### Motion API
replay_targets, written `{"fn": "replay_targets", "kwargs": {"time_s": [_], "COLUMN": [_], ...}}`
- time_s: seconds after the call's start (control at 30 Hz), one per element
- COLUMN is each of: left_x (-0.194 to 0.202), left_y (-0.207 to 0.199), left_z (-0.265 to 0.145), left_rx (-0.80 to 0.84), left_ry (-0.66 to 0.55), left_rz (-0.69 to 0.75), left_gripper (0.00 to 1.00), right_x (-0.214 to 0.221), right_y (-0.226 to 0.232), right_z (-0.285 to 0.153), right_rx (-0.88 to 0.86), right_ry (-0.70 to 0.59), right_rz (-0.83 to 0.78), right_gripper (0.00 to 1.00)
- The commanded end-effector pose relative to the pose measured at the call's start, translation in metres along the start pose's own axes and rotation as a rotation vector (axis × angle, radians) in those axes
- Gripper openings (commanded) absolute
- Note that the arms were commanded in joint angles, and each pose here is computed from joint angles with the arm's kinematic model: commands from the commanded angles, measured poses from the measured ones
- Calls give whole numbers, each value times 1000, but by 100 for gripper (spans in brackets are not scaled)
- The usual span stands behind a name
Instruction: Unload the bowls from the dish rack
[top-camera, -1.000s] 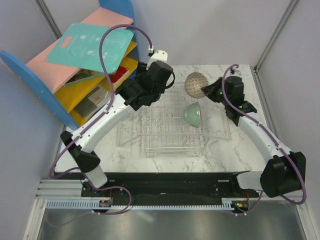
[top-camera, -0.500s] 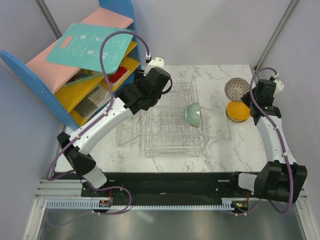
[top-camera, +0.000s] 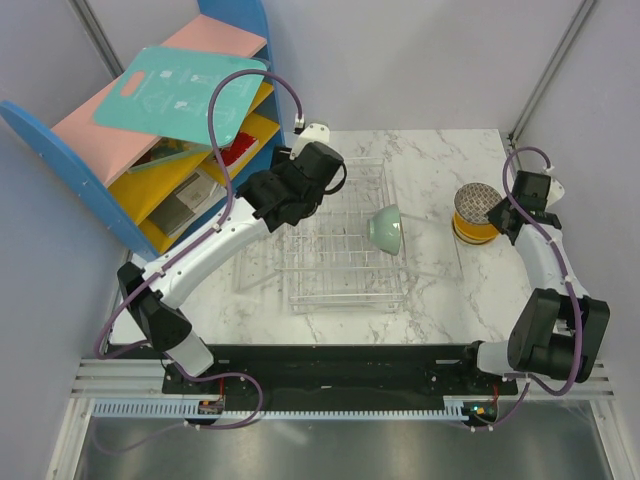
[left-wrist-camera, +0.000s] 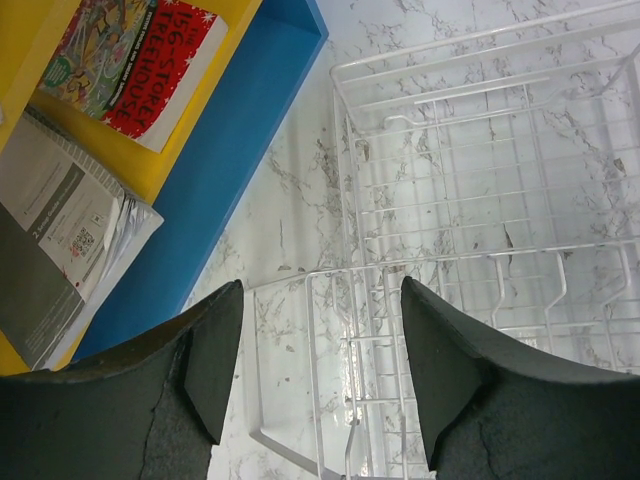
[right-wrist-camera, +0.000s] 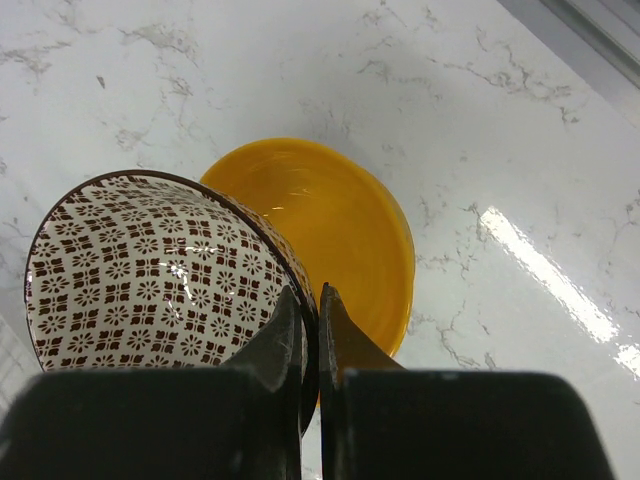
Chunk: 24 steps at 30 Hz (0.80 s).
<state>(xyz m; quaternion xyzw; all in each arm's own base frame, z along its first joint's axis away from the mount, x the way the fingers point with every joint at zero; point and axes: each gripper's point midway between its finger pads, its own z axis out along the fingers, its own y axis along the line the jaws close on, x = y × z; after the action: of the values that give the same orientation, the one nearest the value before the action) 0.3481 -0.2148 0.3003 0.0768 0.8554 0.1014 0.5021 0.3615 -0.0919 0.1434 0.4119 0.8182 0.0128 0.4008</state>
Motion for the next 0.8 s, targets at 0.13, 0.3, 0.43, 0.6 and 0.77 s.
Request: {"fn": "replay_targets", "kwargs": {"time_s": [0.13, 0.3, 0.43, 0.6, 0.77], "left_x": [-10, -11, -9, -6, -8], "left_y": [6, 5, 0, -7, -5], "left_z": [-11, -11, -10, -7, -9], "left_rx": [23, 29, 44, 62, 62], "left_ry": [-39, -38, -30, -17, -22], "left_rz": [-93, -90, -92, -93, -86], "left_gripper": [70, 70, 69, 68, 69], "right_x": [4, 6, 1, 1, 12], "right_y": [-12, -16, -17, -17, -18], "right_z": [10, 11, 3, 4, 11], "right_rx": [39, 63, 61, 65, 65], "right_ry": [-6, 2, -25, -25, 16], "right_rz": [21, 27, 35, 43, 46], "right_gripper": [6, 21, 36, 61, 62]}}
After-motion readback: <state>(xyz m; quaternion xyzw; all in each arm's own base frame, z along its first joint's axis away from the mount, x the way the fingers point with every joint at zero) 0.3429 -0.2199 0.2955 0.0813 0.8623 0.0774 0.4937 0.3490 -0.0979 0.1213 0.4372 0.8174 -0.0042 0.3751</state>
